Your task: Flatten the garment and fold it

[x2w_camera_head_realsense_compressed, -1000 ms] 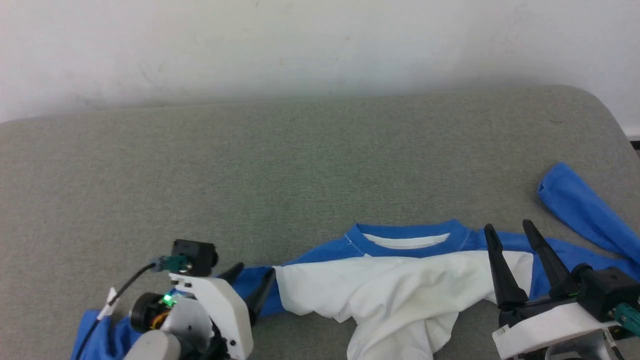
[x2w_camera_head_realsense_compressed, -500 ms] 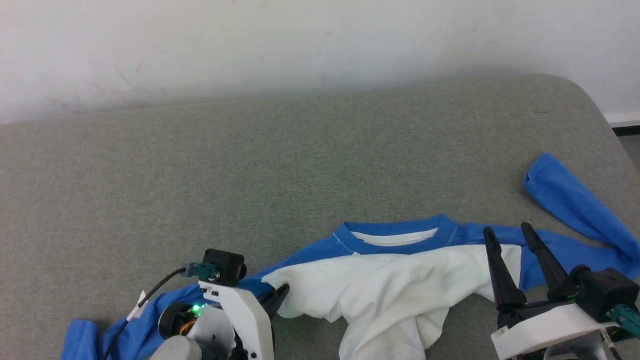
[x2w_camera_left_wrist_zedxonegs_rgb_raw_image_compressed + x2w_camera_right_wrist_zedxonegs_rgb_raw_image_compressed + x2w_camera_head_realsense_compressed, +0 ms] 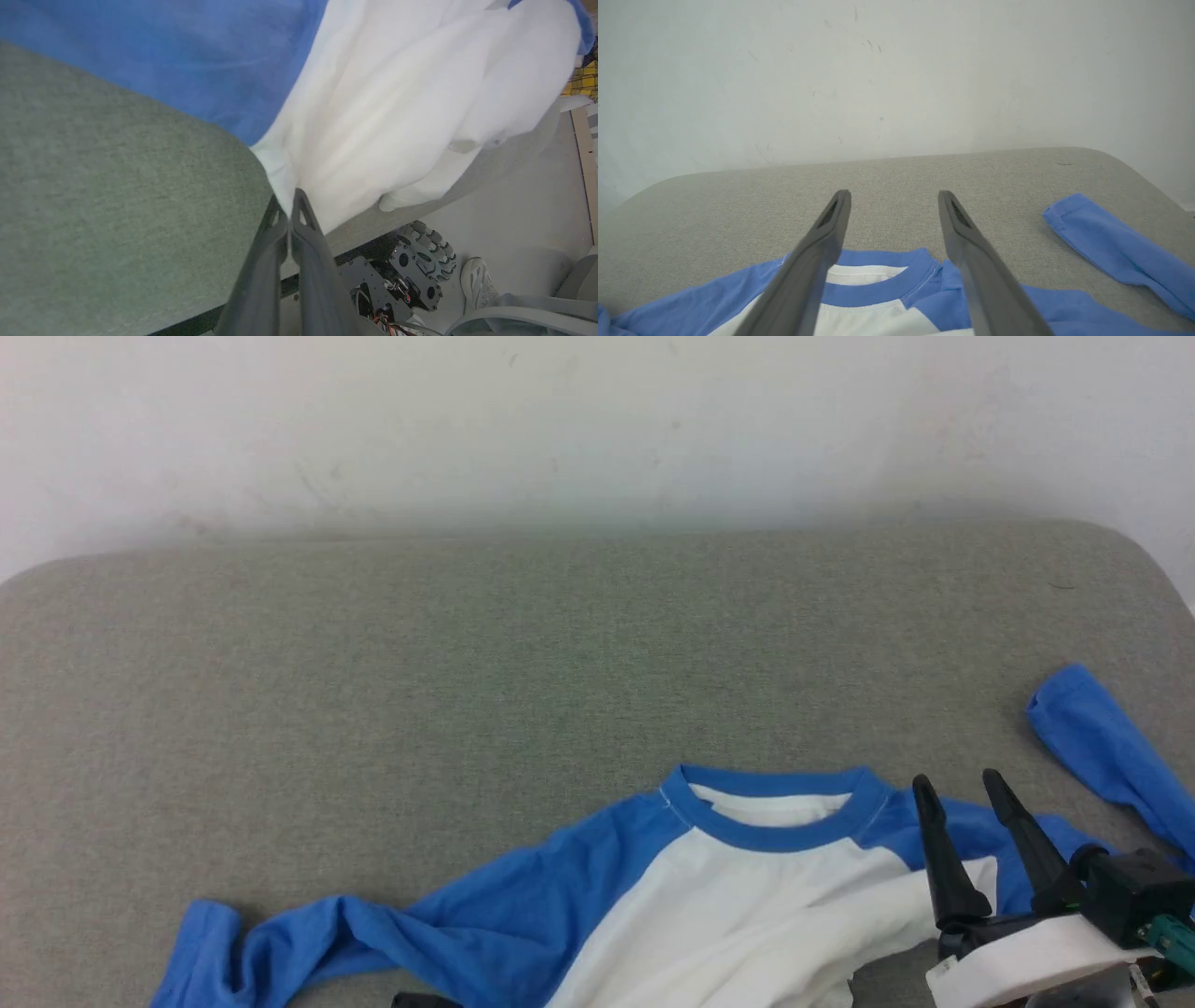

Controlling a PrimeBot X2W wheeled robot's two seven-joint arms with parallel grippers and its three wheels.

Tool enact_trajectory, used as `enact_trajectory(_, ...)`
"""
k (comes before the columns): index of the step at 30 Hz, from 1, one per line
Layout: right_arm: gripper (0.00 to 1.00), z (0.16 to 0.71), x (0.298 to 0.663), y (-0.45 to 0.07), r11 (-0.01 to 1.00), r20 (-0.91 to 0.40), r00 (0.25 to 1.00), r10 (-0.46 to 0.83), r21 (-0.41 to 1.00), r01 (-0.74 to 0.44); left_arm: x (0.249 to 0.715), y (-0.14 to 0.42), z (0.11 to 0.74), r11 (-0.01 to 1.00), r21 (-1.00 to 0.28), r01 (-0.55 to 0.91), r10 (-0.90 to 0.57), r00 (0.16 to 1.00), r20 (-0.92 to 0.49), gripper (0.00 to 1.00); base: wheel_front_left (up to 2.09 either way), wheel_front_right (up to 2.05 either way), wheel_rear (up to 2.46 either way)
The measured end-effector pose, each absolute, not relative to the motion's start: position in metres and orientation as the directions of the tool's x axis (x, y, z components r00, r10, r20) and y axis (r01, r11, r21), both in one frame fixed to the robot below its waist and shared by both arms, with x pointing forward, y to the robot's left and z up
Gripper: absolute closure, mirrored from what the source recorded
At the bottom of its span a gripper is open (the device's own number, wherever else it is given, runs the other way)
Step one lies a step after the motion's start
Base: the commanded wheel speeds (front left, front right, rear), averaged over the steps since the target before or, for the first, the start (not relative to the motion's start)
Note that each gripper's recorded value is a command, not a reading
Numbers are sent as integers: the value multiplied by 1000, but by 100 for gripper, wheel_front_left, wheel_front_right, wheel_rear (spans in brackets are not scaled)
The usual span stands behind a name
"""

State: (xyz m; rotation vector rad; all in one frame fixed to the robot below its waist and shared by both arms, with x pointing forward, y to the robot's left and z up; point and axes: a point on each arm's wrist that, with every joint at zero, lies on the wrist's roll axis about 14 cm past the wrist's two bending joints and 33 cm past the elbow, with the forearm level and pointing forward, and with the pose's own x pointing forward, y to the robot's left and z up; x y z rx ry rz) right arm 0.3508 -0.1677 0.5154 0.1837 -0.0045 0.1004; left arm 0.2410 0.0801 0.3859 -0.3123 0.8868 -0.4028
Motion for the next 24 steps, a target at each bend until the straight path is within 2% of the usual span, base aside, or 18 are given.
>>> enact_trajectory(5, 0, 516, 351, -162, 976, 12, 993, 118, 182, -119, 218, 80, 371, 875, -469, 122, -459, 521, -720, 100, 0, 0, 0)
enact_trajectory(6, 0, 516, 349, -162, 976, 11, 993, 119, 181, -118, 216, 81, 370, 875, -472, 111, -455, 522, -721, 11, 0, 0, 0)
enact_trajectory(7, 0, 515, 348, -162, 976, 8, 993, 119, 181, -118, 216, 84, 370, 877, -470, 101, -446, 535, -717, 0, 0, 0, 0)
enact_trajectory(10, 0, 515, 344, -165, 978, 5, 994, 111, 175, -110, 227, 94, 379, 888, -453, 81, -405, 604, -687, 0, 0, 0, 0)
enact_trajectory(18, 0, 520, 338, -170, 981, 17, 995, 98, 166, -99, 286, 136, 446, 933, -341, 117, -281, 829, -483, 0, 0, 0, 0)
enact_trajectory(21, 0, 521, 337, -171, 982, 15, 995, 96, 164, -97, 310, 142, 469, 950, -272, 155, -258, 880, -398, 0, 0, 0, 0)
enact_trajectory(24, 0, 522, 337, -173, 984, 11, 996, 89, 155, -89, 331, 136, 481, 956, -198, 216, -274, 897, -345, 0, 0, 0, 0)
